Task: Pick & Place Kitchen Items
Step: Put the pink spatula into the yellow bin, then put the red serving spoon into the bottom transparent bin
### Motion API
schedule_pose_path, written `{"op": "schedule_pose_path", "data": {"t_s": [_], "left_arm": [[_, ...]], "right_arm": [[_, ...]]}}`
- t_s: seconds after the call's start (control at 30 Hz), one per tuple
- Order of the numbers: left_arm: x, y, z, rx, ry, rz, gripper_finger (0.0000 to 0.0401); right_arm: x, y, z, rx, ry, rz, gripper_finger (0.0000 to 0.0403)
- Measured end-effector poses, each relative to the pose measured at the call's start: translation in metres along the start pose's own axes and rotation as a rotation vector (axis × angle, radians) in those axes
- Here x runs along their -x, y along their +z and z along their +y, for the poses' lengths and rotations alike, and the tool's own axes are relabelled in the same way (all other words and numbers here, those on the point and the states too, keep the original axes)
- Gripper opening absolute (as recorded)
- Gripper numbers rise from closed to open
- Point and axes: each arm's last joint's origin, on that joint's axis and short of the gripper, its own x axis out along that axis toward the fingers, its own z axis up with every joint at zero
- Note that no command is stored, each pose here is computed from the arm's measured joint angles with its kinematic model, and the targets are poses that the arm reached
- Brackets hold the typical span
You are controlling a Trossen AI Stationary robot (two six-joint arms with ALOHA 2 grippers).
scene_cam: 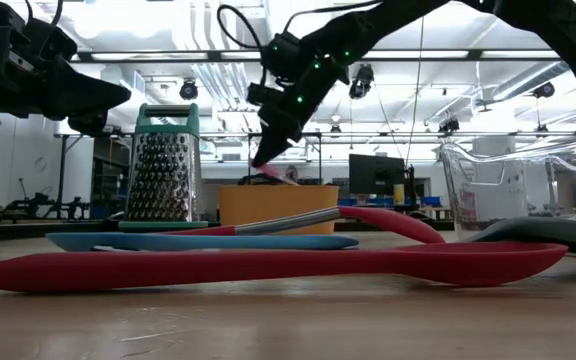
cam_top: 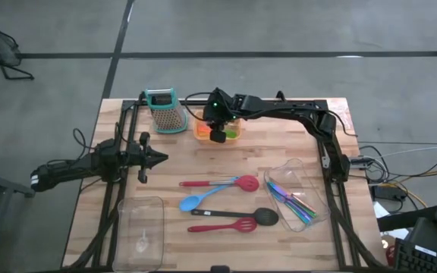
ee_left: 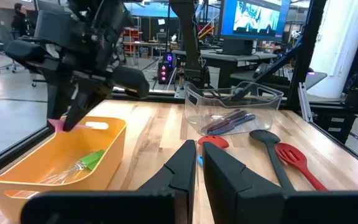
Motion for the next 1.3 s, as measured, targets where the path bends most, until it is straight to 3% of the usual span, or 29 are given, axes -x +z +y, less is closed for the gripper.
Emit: {"op": "schedule_pose_path", "data": {"t_s": [0.43,0.57,0.67,0.77,0.97,1.13,1.3], "left_arm": [[0.0,0.0,0.0,0.0,0.0,0.0,0.0035],[0.0,0.0,0.0,0.0,0.0,0.0,0.0035],[0.0,0.0,0.0,0.0,0.0,0.0,0.0035],[0.0,0.0,0.0,0.0,-0.001,0.0,0.0035],[0.0,0.0,0.0,0.0,0.0,0.0,0.0035],[0.0,0.0,0.0,0.0,0.0,-0.001,0.0035],[0.0,0.0,0.0,0.0,0.0,0.0,0.0035]], "right_arm": [[0.02,0.023,0.005,-0.015,0.014,-0.034,0.0258],[0.026,0.029,0.014,-0.064,0.148,-0.058,0.0267],[0.032,0.033,0.024,-0.088,0.244,-0.077,0.0245],[0.044,0.033,0.036,-0.085,0.289,-0.056,0.0199],[0.081,0.03,0.07,-0.016,0.333,-0.087,0.0032],[0.118,0.018,0.105,0.018,0.327,-0.244,0.0014],[0.152,-0.013,0.132,0.066,0.256,-0.381,0.0009]]}}
